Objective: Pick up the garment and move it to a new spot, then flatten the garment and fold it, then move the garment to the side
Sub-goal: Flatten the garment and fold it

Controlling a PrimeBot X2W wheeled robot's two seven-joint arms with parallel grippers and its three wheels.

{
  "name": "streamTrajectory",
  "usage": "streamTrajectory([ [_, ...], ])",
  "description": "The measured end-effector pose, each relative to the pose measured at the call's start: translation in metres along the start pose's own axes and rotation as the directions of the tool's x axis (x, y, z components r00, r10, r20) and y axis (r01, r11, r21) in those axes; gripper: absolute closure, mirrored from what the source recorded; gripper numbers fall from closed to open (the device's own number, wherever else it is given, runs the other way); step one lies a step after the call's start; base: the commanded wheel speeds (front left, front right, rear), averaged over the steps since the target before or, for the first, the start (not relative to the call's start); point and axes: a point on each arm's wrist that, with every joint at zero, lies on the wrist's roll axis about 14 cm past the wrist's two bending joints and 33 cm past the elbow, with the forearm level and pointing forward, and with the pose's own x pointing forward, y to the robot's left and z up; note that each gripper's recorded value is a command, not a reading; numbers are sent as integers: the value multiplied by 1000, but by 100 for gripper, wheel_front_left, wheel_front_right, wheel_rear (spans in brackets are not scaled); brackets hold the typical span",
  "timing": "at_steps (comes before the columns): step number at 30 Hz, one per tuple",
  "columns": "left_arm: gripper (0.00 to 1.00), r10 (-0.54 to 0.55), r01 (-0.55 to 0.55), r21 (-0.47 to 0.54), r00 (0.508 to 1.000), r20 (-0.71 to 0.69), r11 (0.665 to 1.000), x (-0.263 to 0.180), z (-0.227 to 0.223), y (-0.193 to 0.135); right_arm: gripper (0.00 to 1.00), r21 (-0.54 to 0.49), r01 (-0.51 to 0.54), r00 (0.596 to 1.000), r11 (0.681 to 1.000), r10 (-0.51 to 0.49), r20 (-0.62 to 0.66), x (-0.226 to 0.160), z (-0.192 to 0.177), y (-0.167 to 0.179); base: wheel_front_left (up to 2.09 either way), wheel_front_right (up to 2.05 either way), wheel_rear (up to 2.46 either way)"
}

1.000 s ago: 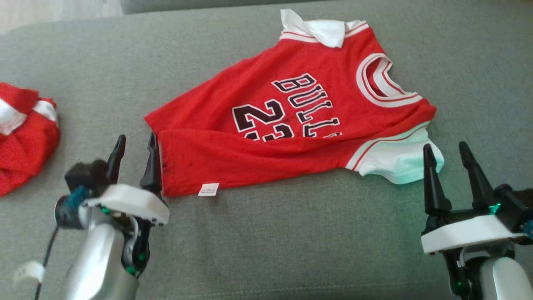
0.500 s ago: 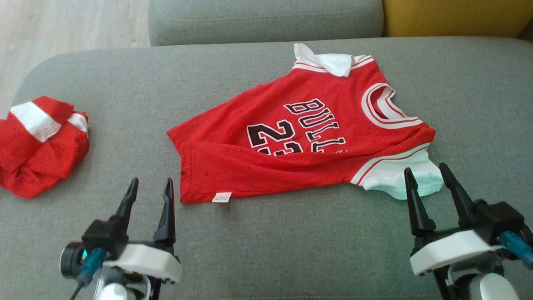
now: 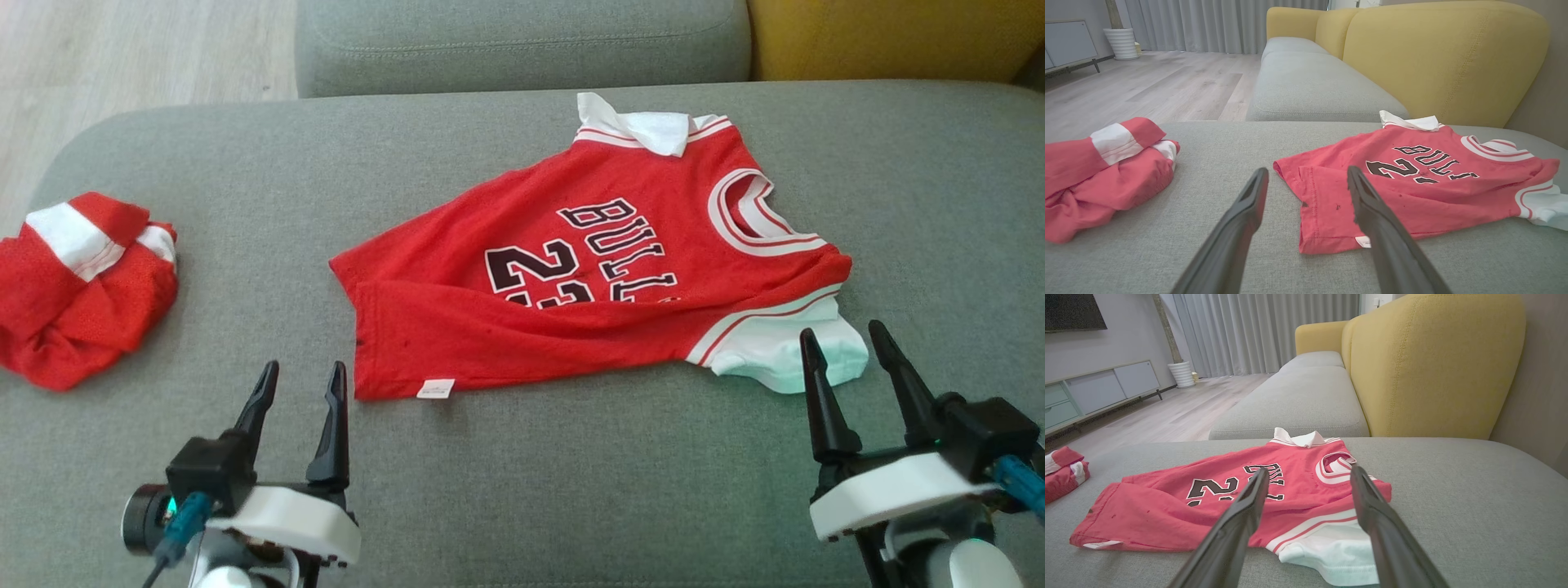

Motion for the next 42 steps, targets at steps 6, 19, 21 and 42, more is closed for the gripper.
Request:
streamTrajectory([
  [6, 0, -32, 30, -43, 998, -59, 999, 2, -16, -5, 0, 19, 4, 1000, 1000, -4, -15, 1, -5, -2, 0, 0, 0],
  [19, 0, -112, 64, -142, 924, -365, 988, 36, -96, -7, 0, 39, 16, 997, 999, -13, -76, 12, -25, -6, 0, 0, 0],
  [21, 0, -115, 57, -155, 911, -396, 986, 35, -107, -6, 0, 39, 21, 997, 999, -18, -75, 13, -25, -8, 0, 0, 0],
  [42, 100, -139, 73, -185, 918, -373, 980, 46, -116, -9, 0, 43, 164, 977, 986, -156, -146, 20, -46, -58, 0, 0, 0],
])
